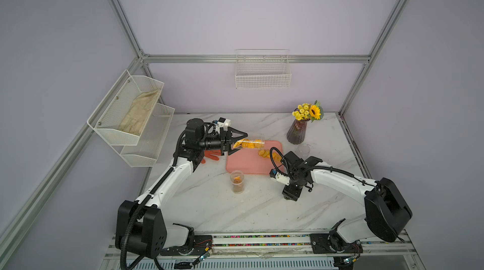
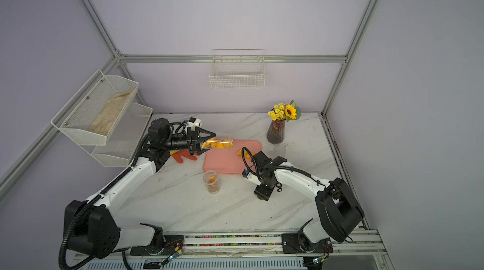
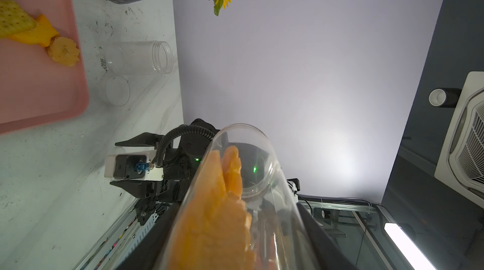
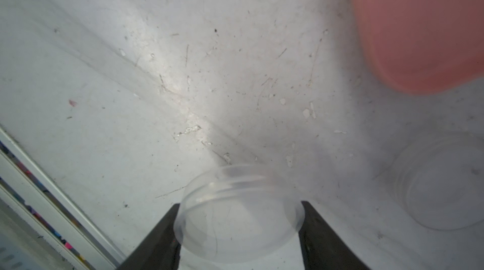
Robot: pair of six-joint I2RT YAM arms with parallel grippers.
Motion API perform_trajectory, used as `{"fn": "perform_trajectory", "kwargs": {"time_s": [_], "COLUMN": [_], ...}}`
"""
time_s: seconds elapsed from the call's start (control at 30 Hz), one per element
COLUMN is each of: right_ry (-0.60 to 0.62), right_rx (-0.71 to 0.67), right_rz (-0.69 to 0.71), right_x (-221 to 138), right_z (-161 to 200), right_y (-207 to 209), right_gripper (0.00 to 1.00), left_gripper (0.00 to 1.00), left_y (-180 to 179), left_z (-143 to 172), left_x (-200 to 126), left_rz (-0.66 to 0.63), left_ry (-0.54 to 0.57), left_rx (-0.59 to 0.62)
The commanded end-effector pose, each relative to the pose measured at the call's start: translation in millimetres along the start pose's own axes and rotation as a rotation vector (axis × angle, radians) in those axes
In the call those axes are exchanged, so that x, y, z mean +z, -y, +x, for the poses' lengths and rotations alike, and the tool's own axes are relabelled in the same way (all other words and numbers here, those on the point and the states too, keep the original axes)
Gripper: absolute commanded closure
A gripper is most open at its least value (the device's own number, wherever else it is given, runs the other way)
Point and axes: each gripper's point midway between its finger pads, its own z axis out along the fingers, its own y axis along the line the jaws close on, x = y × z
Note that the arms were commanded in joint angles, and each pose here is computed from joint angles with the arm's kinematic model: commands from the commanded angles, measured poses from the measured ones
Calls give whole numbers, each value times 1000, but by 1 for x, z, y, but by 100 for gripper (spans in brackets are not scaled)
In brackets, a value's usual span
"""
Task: Pour the cookies out of the jar
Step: Place the lid at the center of the board, then pour the cookies in the jar onto the tray.
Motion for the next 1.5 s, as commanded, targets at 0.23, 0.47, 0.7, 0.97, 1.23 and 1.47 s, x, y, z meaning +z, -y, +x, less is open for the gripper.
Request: {"fn": "perform_trajectory", "kwargs": {"time_s": [0.23,0.47,0.7,0.97,1.23,1.47], "right_ry": [-26,139,476,660,854,862], "right_rx": [41,95,73,137,206,229], "right_rz": [38,41,17,18,20,-58], "right_x": [3,-48,-139,-187,-236,-230], "right_z": [-1,-25,-67,-87,-100,-105], "right_y": [8,2,-14,-4,12,5], "right_gripper": [13,11,3,3,3,3], "left_gripper": [38,38,38,38,38,38], "left_y": [0,-5,-28,-70,-110,-143], "left_z": [7,8,10,0,-18,-35], "left_x": [-7,-7,-7,-10,-8,-7], "left_rz": [3,-1,-21,-56,-88,-114], "left_ry": [3,0,-19,-31,-32,-33], "left_rx": [53,58,68,61,30,-11]}}
